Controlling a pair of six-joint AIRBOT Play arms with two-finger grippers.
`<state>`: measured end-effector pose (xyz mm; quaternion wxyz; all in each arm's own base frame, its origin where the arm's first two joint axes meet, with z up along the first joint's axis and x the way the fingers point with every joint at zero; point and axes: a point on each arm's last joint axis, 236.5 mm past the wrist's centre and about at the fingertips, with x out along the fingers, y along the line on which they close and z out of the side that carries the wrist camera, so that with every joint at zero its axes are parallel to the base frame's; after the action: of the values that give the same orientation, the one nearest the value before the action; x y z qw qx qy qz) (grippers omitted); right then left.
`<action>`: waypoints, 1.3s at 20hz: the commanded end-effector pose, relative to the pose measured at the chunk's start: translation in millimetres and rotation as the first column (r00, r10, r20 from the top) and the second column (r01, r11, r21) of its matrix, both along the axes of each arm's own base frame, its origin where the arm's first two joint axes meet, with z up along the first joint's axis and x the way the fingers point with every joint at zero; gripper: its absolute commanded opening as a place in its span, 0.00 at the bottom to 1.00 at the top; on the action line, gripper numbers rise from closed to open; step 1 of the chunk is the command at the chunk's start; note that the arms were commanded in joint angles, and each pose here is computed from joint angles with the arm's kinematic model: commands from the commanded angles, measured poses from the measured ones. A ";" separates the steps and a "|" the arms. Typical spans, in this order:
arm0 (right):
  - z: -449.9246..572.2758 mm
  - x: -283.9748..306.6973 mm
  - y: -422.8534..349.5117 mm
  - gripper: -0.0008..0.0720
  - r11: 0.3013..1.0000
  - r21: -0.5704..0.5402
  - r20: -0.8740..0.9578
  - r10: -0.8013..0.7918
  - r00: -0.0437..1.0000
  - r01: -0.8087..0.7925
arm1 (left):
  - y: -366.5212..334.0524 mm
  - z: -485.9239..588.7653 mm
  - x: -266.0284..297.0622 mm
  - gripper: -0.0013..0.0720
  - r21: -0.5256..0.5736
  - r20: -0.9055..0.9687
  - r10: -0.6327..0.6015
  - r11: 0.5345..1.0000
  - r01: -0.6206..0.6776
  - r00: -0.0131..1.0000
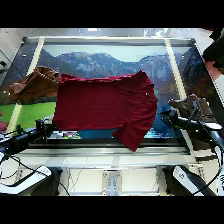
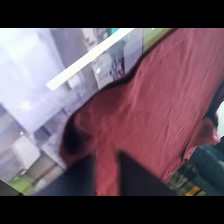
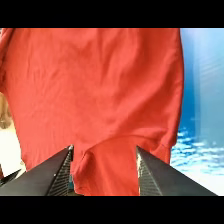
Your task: Fold the shirts.
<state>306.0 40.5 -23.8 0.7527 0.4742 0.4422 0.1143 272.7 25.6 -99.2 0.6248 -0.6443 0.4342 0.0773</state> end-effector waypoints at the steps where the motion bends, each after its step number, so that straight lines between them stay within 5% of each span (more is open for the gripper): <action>1: 0.6 0.0 0.9 0.61 1.000 0.005 0.003 0.001 1.000 -0.001 | -11.6 -4.0 1.8 0.18 0.017 -0.004 -0.048 0.999 0.048 0.999; 2: 0.7 0.3 0.6 0.61 1.000 0.004 0.004 0.000 1.000 0.000 | -14.4 -4.0 1.9 0.20 0.017 -0.004 -0.058 0.998 0.058 0.998; 3: 1.9 1.0 0.1 0.61 1.000 0.001 0.007 0.002 1.000 -0.002 | -15.4 -3.5 1.7 0.33 0.012 -0.005 -0.058 0.998 0.058 0.998; 4: 4.5 1.7 0.5 0.61 1.000 0.002 0.013 0.009 1.000 -0.009 | -19.9 -0.4 0.8 0.64 -0.018 -0.008 -0.060 0.998 0.060 0.998; 5: 8.6 2.3 1.8 0.61 1.000 0.006 0.020 0.019 1.000 -0.020 | -25.3 5.8 0.3 0.76 -0.049 0.006 -0.076 0.996 0.076 0.997; 8: 18.9 7.0 1.1 0.61 0.999 0.000 0.044 0.036 0.998 -0.036 | -26.6 28.3 -0.9 0.76 -0.107 0.061 -0.098 0.989 0.104 0.993; 13: 21.1 6.5 1.8 0.61 0.999 -0.005 0.047 0.051 0.998 -0.051 | 10.6 9.4 -47.3 0.76 0.032 -0.077 -0.097 0.995 0.100 0.992; 20: 21.2 7.0 1.3 0.61 0.999 -0.006 0.048 0.048 0.998 -0.048 | 33.2 -2.5 -26.4 0.75 0.155 -0.079 -0.004 0.988 0.016 0.997; 21: 21.2 7.1 1.3 0.61 0.999 -0.006 0.048 0.048 0.998 -0.048 | 31.5 -3.5 -20.4 0.68 0.168 -0.072 -0.005 0.986 0.017 0.997; 26: 21.8 6.1 2.7 0.61 0.999 -0.001 0.048 0.054 0.997 -0.054 | 4.6 -20.6 -3.1 0.64 0.087 -0.095 -0.020 0.996 0.028 0.995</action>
<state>312.4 42.8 -2.8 0.7601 0.4591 0.4366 0.1444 260.7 36.6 -108.2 0.6433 -0.5970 0.4663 0.1112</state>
